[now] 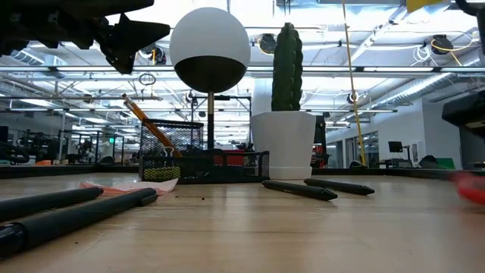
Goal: Pick and place office supplies into organizer
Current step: Put the red scissors into the desk organizer
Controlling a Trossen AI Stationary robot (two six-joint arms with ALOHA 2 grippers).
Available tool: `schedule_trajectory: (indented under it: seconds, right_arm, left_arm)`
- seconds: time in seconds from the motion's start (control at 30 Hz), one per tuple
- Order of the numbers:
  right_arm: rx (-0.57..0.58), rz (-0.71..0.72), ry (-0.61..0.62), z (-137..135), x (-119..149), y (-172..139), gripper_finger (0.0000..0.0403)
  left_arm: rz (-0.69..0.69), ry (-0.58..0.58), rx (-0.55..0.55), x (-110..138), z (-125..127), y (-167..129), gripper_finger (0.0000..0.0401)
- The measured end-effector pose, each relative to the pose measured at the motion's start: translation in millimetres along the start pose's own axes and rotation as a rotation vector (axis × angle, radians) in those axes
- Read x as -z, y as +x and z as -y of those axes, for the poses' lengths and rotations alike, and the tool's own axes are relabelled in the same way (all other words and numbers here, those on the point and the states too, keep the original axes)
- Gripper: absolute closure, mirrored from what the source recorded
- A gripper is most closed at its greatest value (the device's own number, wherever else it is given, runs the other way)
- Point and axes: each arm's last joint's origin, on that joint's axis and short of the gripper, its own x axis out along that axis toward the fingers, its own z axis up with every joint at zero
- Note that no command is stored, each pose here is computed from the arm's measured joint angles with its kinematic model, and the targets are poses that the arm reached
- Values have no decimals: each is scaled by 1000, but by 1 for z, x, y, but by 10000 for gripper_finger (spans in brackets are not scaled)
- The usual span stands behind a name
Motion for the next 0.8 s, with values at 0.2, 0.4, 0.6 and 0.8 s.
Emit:
schedule_trajectory:
  seconds: [0.2, 0.4, 0.6, 0.8]
  right_arm:
    - [13, -2, -19, -3, 2, 11, 314]
    - [56, 14, -7, -2, 3, 15, 316]
    - [81, 34, 48, -1, 3, 16, 360]
    - [107, 66, 85, 2, -1, 17, 383]
  left_arm:
    - [-1, 0, 0, 0, 0, 0, 176]
    - [-2, -12, 0, 0, 0, 0, 176]
    - [-2, -12, 0, 0, 0, 0, 176]
    - [-2, -13, 0, 0, 0, 0, 176]
